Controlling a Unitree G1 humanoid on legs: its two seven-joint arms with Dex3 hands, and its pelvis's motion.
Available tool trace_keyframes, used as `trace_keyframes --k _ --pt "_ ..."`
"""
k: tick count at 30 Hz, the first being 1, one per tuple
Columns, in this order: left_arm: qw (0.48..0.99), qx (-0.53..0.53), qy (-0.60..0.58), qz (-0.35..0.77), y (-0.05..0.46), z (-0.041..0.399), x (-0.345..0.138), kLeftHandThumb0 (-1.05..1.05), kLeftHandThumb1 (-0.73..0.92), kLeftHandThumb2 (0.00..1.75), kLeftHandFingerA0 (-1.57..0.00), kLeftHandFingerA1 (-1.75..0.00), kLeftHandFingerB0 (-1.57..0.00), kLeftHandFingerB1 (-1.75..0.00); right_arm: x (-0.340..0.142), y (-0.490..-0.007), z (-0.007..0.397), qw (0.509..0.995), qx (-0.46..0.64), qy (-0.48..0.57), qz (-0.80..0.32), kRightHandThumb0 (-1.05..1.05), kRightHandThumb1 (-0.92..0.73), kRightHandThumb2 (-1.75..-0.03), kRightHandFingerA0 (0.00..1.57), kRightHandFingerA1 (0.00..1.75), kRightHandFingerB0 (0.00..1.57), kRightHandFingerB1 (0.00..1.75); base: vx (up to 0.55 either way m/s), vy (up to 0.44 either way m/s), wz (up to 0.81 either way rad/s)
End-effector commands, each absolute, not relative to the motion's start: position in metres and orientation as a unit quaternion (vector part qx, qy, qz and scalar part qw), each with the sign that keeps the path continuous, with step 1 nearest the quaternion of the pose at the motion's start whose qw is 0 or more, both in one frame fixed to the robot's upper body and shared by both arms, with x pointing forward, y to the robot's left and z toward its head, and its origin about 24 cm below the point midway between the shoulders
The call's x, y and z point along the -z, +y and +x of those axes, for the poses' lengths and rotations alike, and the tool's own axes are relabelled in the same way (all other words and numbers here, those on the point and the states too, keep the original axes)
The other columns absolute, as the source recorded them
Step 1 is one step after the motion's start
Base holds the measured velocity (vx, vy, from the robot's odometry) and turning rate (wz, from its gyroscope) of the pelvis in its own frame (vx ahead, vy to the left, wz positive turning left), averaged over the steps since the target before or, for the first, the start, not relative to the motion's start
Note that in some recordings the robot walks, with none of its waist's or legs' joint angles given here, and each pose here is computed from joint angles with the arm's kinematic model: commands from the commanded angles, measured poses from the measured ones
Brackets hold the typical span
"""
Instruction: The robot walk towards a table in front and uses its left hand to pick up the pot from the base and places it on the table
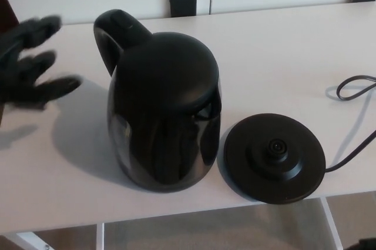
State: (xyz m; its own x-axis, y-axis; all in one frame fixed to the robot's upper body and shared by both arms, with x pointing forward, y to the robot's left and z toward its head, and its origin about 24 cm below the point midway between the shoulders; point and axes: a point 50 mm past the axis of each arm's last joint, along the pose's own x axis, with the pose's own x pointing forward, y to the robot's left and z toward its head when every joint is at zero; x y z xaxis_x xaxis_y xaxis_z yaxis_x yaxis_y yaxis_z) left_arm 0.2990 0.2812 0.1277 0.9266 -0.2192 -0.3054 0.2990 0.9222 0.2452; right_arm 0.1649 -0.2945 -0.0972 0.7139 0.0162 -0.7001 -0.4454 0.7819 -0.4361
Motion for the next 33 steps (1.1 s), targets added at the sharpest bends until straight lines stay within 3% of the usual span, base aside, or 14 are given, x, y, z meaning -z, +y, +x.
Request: trace_keyframes --k 1,4,5,9,10,15,16,17,18,19,22,24,25,33 --pt "0.968 0.182 0.138 0.106 0.299 0.274 -0.131 -0.60 0.37 0.68 0.00 0.00 0.00 0.00 0.098 -0.304 0.153 0.864 -0.132 0.371 -0.314 -0.90 -0.53 -0.57 0.78 0.60 0.75 0.52 0.00 0.000 0.00" --pt "0.971 0.183 0.127 0.092 0.326 0.248 -0.138 -0.62 0.39 0.68 0.00 0.00 0.00 0.00 0.102 -0.303 0.147 0.862 -0.130 0.381 -0.309 -0.89 -0.52 -0.57 0.79 0.59 0.75 0.51 0.00 0.000 0.00" --pt "0.972 0.181 0.121 0.088 0.340 0.232 -0.142 -0.64 0.39 0.69 0.00 0.00 0.00 0.00 0.105 -0.303 0.142 0.860 -0.128 0.388 -0.306 -0.92 -0.40 -0.80 0.78 0.64 0.74 0.57 0.00 0.000 0.00" --pt "0.973 0.179 0.121 0.086 0.344 0.224 -0.143 -0.64 0.39 0.69 0.00 0.00 0.00 0.00 0.106 -0.303 0.138 0.859 -0.126 0.391 -0.306 -0.92 -0.40 -0.80 0.78 0.64 0.74 0.57 0.00 0.000 0.00" --pt "0.983 0.136 0.118 0.044 0.370 0.192 -0.137 -0.61 0.38 0.68 0.00 0.00 0.00 0.00 0.108 -0.306 0.131 0.859 -0.114 0.398 -0.303 -0.90 -0.53 -0.57 0.80 0.61 0.74 0.53 0.00 0.000 0.00" --pt "0.991 0.077 0.105 0.010 0.390 0.162 -0.131 -0.57 0.37 0.67 0.00 0.00 0.00 0.00 0.107 -0.308 0.129 0.862 -0.103 0.395 -0.301 -0.90 -0.53 -0.57 0.80 0.60 0.74 0.52 0.00 0.000 0.00" --pt "0.988 -0.110 0.111 -0.009 0.414 0.112 -0.091 -0.39 0.49 0.68 -0.04 -0.28 -0.02 -0.18 0.106 -0.310 0.130 0.874 -0.075 0.387 -0.283 -0.94 -0.39 -0.80 0.79 0.65 0.75 0.57 0.00 0.000 0.00" --pt "0.974 -0.191 0.118 -0.014 0.420 0.085 -0.076 -0.39 0.49 0.68 -0.04 -0.28 -0.02 -0.18 0.105 -0.311 0.131 0.880 -0.063 0.384 -0.274 -0.94 -0.39 -0.80 0.79 0.65 0.75 0.57 0.00 0.000 0.00" --pt "0.969 -0.211 0.125 -0.031 0.421 0.074 -0.067 -0.36 0.47 0.68 -0.06 -0.35 -0.02 -0.20 0.105 -0.312 0.129 0.880 -0.061 0.385 -0.273 -0.92 -0.53 -0.57 0.80 0.62 0.75 0.52 0.00 0.000 0.00" --pt "0.957 -0.250 0.138 -0.057 0.422 0.053 -0.051 -0.37 0.48 0.66 -0.07 -0.35 -0.02 -0.18 0.106 -0.312 0.126 0.879 -0.057 0.387 -0.271 -0.92 -0.53 -0.57 0.79 0.62 0.75 0.52 0.00 0.000 0.00" --pt "0.942 -0.282 0.171 -0.065 0.419 0.029 -0.030 -0.40 0.48 0.66 -0.06 -0.34 -0.08 -0.22 0.108 -0.313 0.123 0.878 -0.053 0.393 -0.270 -0.90 -0.52 -0.57 0.78 0.60 0.74 0.51 0.00 0.000 0.00" --pt "0.931 -0.293 0.209 -0.068 0.414 0.013 -0.013 -0.38 0.49 0.72 -0.07 -0.38 -0.01 -0.29 0.108 -0.313 0.120 0.877 -0.050 0.396 -0.267 -0.90 -0.52 -0.57 0.77 0.59 0.73 0.50 0.00 0.000 0.03" --pt "0.924 -0.273 0.258 -0.068 0.408 0.007 0.003 -0.42 0.53 0.64 -0.09 -0.28 -0.06 -0.21 0.110 -0.313 0.119 0.877 -0.043 0.398 -0.264 -0.91 -0.52 -0.57 0.77 0.60 0.72 0.51 0.00 0.000 0.00" --pt "0.902 -0.187 0.384 -0.067 0.384 0.021 0.045 -0.39 0.51 0.69 -0.03 -0.29 -0.02 -0.17 0.112 -0.311 0.120 0.882 -0.013 0.403 -0.244 -0.97 -0.54 -0.58 0.74 0.62 0.71 0.53 0.00 0.000 0.00"
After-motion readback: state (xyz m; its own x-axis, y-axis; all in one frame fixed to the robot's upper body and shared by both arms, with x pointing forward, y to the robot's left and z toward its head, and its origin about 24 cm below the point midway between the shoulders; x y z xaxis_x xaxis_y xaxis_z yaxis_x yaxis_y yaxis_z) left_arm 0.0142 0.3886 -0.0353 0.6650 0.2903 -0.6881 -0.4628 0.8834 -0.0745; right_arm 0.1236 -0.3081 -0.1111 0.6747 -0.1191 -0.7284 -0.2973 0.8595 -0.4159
